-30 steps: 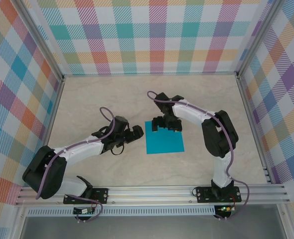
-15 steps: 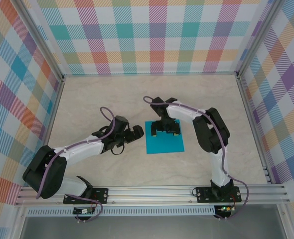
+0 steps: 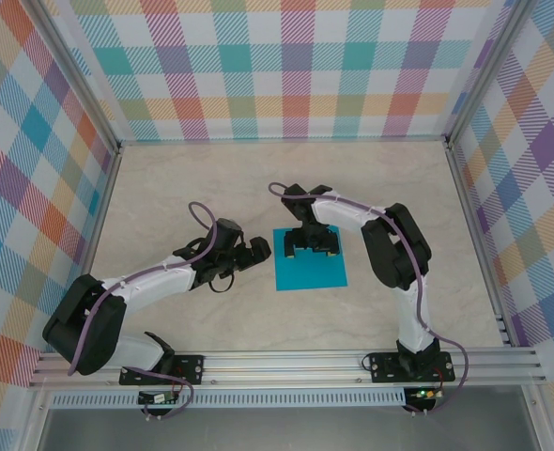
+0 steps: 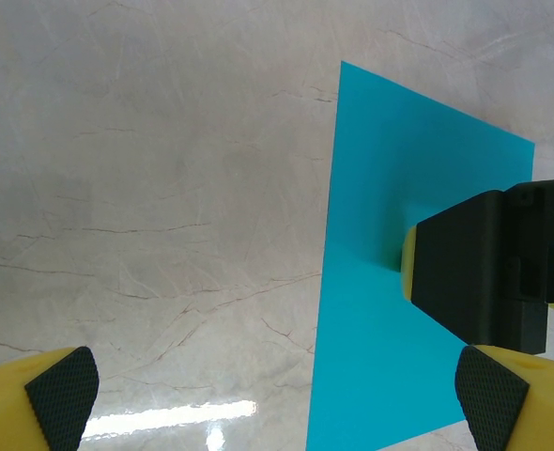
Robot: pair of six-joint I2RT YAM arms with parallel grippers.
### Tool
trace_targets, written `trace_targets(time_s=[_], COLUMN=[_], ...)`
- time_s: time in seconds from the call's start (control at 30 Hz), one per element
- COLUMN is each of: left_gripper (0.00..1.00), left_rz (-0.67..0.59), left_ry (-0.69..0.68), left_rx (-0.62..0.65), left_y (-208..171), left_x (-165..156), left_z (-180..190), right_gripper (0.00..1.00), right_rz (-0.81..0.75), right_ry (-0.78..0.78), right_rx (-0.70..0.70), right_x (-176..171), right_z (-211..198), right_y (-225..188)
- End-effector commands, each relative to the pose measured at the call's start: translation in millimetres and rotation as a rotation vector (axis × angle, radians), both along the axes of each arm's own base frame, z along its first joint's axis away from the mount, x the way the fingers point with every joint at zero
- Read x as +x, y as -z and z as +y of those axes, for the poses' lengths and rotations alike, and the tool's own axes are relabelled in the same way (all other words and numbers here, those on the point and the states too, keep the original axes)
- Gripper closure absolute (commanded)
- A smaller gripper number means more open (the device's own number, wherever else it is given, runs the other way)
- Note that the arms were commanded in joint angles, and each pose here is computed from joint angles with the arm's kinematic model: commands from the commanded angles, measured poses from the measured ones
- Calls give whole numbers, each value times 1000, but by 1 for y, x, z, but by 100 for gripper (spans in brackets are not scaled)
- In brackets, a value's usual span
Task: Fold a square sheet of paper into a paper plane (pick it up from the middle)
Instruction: First fold in half a square sheet of paper at the center of the table.
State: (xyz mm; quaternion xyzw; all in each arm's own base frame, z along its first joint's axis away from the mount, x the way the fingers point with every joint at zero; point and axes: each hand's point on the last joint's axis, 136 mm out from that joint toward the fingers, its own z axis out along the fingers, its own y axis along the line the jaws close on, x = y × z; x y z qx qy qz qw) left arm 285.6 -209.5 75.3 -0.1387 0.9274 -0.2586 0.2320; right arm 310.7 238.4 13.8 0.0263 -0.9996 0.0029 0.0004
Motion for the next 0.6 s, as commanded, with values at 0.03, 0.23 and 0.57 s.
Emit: trace_targets(time_s=[0.03, 0.23, 0.57], left_gripper=[0, 0, 0], left_rz=[7, 6, 9], left_ry=[-4, -4, -5], left_rx=[-7, -6, -2], left_y=[-6, -7, -7], left_x=[1, 0, 0], left_z=[-3, -2, -1], right_gripper=[0, 0, 4], right_rz=[104, 133, 143], right_ry=[0, -14, 7], right_rx=[-81, -83, -129], right_x=[-20, -26, -32], right_z=[-10, -11, -21], right_y=[32, 44, 55])
